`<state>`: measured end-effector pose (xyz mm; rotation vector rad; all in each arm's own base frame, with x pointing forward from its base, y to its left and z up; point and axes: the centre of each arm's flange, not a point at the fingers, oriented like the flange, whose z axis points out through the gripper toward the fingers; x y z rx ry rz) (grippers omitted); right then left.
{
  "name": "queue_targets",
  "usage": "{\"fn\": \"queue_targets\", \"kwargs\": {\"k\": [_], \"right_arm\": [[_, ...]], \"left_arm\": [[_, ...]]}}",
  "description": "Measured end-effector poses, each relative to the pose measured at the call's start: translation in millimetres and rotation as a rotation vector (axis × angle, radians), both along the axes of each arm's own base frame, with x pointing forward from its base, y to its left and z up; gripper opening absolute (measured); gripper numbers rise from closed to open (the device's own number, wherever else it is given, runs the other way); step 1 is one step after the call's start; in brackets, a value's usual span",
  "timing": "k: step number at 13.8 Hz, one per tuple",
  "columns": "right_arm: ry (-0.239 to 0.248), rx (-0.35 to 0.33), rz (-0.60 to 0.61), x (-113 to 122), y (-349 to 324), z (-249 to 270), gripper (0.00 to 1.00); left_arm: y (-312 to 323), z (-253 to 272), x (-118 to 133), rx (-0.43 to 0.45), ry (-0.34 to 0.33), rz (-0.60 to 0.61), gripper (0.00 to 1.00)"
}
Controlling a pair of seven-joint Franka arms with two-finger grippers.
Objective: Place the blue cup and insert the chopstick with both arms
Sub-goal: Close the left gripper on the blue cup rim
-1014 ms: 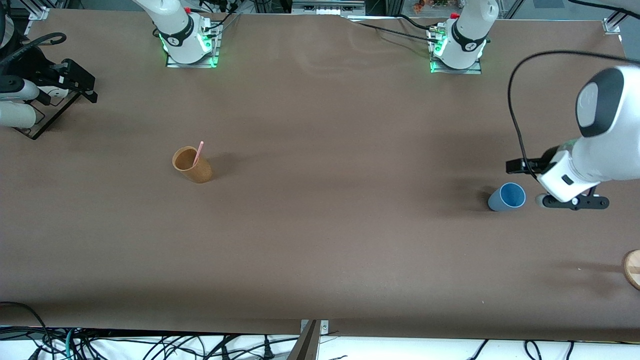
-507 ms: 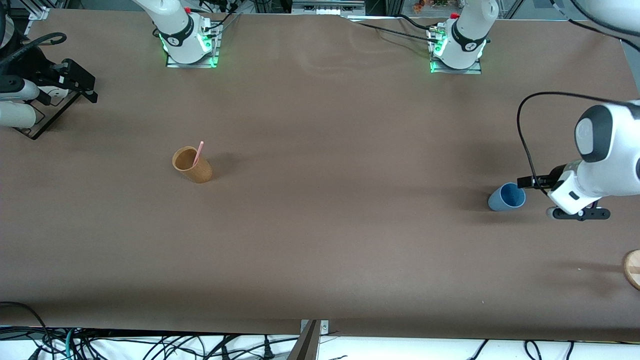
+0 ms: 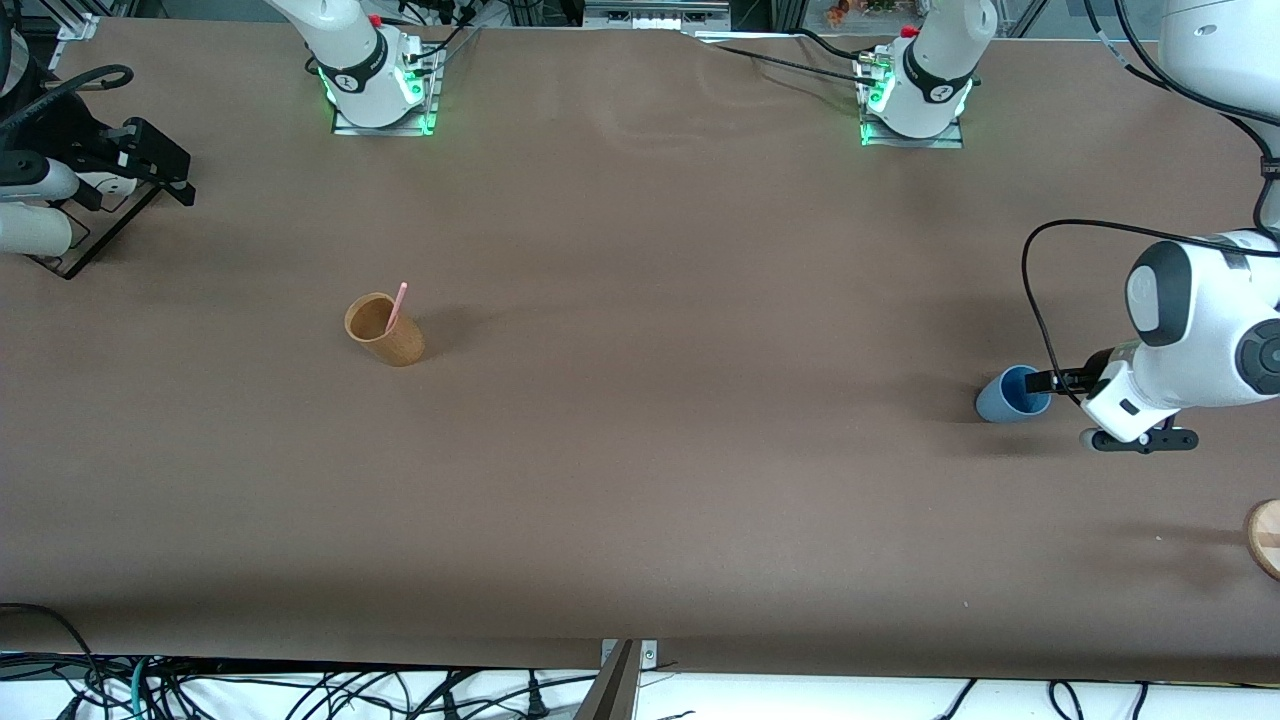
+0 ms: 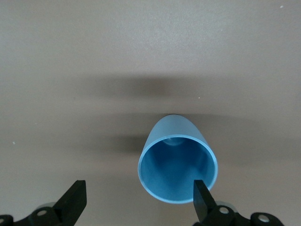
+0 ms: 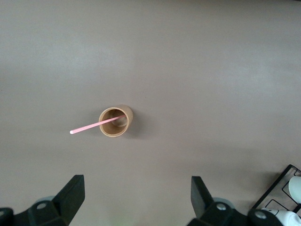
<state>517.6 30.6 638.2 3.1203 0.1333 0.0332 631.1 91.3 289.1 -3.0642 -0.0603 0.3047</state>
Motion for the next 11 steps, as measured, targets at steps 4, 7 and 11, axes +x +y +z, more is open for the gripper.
{"fn": "queue_targets", "kwargs": {"k": [4,7,11], "right_arm": [[0.000,0.000,-0.001,0.0,-0.2,-0.1,1.00],[0.000,0.000,-0.001,0.0,-0.2,-0.1,1.00],[0.000,0.000,-0.001,0.0,-0.2,-0.1,1.00]], "left_arm": [[1.5,-28.4,-12.7,-0.001,-0.028,-0.007,1.00],[3.4,-41.0,-18.4,0.000,-0.059,-0.012,1.00],[5.3,-52.2,-25.4,-0.001,-0.071,-0.019,0.80]]}}
